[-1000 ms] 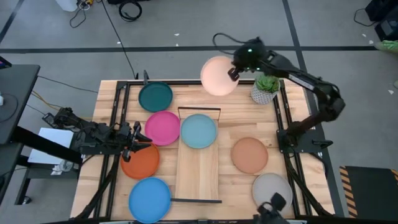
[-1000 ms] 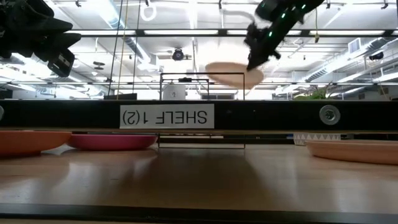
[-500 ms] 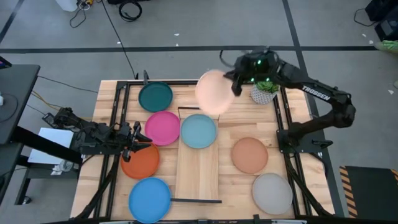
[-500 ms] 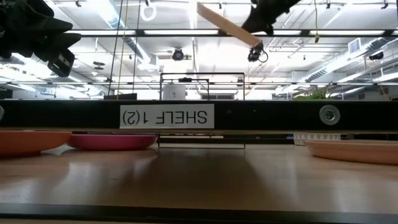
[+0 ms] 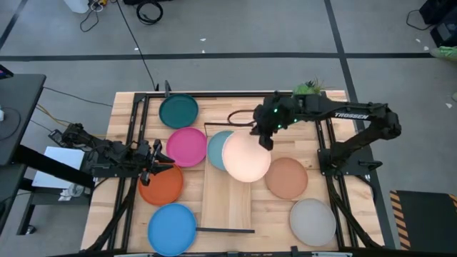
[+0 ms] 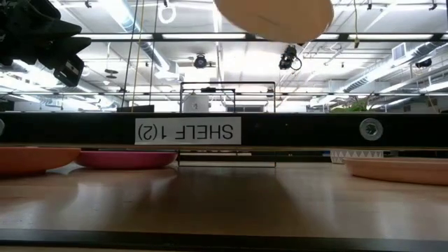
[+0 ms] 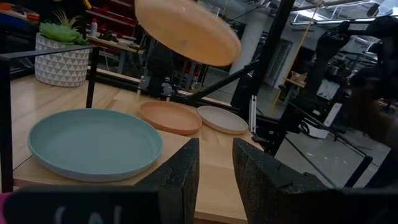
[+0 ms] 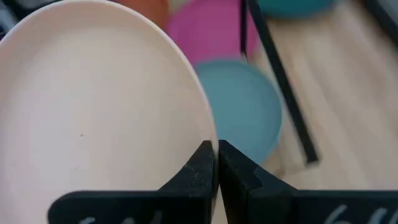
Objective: Place and stack plates onto a shelf
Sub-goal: Stack the peach plate on top of the light blue plate on the shelf
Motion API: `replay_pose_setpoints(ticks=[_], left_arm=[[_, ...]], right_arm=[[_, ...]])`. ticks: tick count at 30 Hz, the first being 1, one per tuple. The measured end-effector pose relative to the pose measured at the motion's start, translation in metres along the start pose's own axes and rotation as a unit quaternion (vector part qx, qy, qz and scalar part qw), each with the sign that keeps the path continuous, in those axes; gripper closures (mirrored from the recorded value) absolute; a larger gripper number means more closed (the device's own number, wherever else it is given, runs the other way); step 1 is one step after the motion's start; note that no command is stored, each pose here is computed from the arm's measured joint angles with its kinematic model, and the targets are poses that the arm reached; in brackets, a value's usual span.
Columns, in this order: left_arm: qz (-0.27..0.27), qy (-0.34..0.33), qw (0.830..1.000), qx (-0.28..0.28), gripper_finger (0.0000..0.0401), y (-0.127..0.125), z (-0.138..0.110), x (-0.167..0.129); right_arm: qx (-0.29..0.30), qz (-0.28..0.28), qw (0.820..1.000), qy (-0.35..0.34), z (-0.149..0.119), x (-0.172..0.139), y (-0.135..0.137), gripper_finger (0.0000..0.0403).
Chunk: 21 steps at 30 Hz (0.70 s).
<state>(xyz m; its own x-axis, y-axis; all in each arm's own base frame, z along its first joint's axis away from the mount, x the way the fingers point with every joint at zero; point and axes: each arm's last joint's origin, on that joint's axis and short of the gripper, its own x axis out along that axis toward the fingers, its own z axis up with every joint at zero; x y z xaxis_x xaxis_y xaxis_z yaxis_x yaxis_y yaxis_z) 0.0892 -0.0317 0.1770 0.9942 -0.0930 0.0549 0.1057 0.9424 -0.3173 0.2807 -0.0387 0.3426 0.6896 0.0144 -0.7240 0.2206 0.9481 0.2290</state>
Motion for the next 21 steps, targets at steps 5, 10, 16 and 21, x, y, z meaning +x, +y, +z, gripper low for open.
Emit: replay_pose_setpoints(ticks=[5,10,16,21], left_arm=[[0.0,0.0,1.0,0.0,0.0298,0.0,0.0,0.0],[0.0,0.0,1.0,0.0,0.0298,0.0,0.0,0.0],[0.0,0.0,1.0,0.0,0.0298,0.0,0.0,0.0],[0.0,0.0,1.0,0.0,0.0298,0.0,0.0,0.0]], right_arm=[[0.12,-0.067,0.987,0.081,-0.014,0.028,0.004,0.0384],[0.206,-0.059,0.964,0.155,-0.023,0.058,0.003,0.0384],[0.279,-0.133,0.938,0.155,-0.029,0.074,0.007,0.0384],[0.337,-0.184,0.917,0.108,-0.035,0.073,0.025,0.0384]])
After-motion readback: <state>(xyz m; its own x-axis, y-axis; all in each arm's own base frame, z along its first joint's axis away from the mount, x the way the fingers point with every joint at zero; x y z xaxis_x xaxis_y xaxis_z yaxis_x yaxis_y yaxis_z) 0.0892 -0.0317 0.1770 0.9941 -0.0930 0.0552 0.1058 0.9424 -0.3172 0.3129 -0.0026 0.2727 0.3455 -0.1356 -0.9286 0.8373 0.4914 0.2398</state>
